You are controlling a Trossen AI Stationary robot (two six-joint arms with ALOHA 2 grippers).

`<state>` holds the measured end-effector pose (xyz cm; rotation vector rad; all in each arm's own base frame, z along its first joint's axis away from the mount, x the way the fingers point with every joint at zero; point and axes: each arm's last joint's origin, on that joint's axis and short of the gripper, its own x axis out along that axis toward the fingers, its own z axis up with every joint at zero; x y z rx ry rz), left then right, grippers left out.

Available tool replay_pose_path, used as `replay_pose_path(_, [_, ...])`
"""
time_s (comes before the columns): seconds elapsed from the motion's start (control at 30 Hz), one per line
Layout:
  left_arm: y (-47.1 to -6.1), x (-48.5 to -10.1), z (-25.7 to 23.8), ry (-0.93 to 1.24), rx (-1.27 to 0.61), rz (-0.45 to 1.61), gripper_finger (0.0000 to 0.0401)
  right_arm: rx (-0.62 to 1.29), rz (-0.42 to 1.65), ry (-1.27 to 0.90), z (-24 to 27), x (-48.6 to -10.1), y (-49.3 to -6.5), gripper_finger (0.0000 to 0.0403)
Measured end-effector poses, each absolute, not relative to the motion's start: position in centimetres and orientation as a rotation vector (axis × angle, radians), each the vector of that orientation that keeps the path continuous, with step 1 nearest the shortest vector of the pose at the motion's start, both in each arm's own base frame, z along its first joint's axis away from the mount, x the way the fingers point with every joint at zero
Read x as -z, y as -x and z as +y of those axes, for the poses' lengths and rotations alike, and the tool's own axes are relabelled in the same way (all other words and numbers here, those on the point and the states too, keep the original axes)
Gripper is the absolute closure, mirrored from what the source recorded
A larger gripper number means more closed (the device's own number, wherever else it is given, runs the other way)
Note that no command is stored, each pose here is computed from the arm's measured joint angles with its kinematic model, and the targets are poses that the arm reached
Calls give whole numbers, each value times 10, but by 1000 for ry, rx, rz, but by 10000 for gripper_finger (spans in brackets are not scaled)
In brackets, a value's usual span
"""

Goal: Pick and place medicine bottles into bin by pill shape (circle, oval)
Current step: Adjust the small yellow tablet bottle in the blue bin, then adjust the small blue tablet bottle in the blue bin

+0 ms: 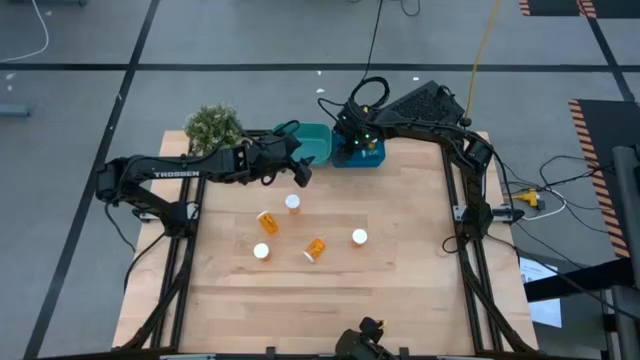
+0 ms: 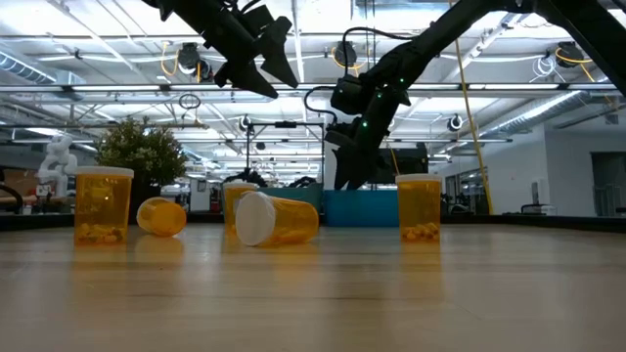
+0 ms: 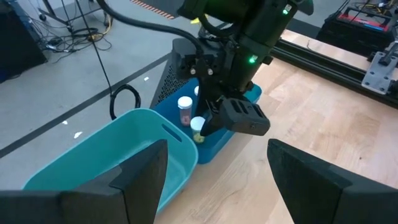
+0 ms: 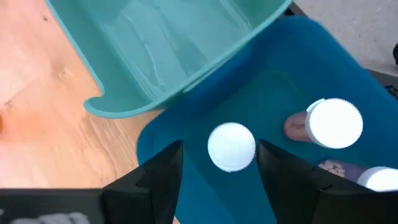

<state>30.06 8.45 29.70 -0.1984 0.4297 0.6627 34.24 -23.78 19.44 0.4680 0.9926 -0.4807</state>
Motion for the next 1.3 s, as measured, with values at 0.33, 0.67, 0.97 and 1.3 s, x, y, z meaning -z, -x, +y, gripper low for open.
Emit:
replay_pose_path(0.33, [-300, -297, 85, 197, -680, 427, 121, 476, 976, -452, -237, -209, -336, 153])
replay_pose_path(0.67, [-300, -297, 85, 222, -686, 418, 121, 378, 902, -408, -243, -244, -314, 141])
replay_pose_path(0.97, [-301, -297, 83, 239, -686, 412, 121, 154, 1063, -169, -244, -247, -286, 165])
replay_pose_path(1.3, [-302, -297, 78, 236, -706, 405, 121, 56, 1107, 17, -261, -244, -267, 206])
